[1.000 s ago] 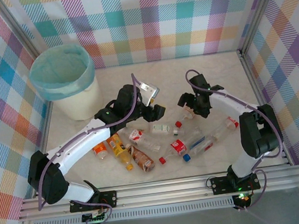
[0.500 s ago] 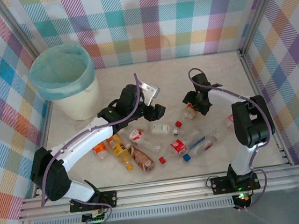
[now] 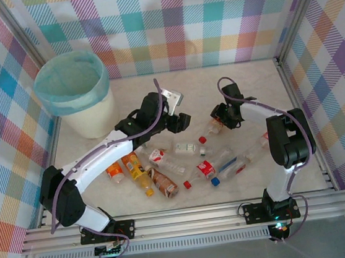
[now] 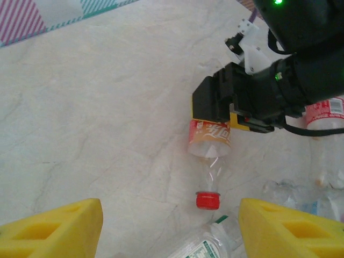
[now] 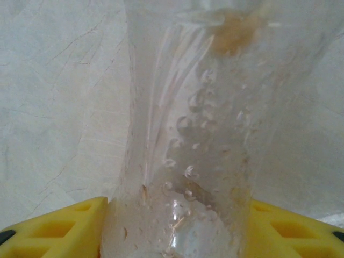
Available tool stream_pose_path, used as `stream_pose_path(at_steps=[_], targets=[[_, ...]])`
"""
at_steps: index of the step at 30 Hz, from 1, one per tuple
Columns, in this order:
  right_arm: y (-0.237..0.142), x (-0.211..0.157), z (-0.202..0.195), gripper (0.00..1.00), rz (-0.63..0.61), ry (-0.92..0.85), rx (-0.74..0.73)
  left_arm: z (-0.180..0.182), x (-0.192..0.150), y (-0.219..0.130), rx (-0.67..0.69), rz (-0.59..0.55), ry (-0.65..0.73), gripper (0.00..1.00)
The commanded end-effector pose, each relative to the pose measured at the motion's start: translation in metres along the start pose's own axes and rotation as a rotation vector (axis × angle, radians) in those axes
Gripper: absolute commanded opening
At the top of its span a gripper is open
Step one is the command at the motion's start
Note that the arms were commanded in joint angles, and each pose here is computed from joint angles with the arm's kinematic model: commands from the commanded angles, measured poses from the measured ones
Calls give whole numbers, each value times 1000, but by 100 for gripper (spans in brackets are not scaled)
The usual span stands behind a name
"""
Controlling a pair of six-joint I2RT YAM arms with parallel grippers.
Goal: Put the plastic bottles in the bin
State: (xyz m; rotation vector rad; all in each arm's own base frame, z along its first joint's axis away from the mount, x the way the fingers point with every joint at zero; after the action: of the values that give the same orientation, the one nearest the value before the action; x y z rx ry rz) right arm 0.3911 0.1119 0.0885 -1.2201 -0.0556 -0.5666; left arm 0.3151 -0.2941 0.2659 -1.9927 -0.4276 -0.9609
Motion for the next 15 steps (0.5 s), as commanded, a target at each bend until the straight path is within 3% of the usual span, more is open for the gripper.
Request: stream_pose_path(at_steps=[1, 10, 15], targets=[[-19, 12, 12, 57, -72, -48, 66, 4, 10, -2, 51, 1, -52, 67], [-92, 36, 68, 57, -319, -298, 294, 0, 70, -16, -5, -66, -195, 67], [-144, 28, 111, 56, -453, -491, 493, -20, 110, -39, -144, -83, -212, 71]])
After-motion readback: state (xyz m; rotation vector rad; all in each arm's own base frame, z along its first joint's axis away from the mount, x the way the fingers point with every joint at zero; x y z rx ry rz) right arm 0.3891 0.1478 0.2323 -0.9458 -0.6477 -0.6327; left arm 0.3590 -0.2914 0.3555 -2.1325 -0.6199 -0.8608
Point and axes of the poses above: each hand's point on the last joint's axis, 136 mm out from that joint toward the fingers, its own y axis out along the fingers, its own z axis along the line the jaws close on, x = y × z, the point moved 4 cm from there along -y, back along the fingers, and after that the axes turned 15 degrees about -y, right-handed, at the moved point
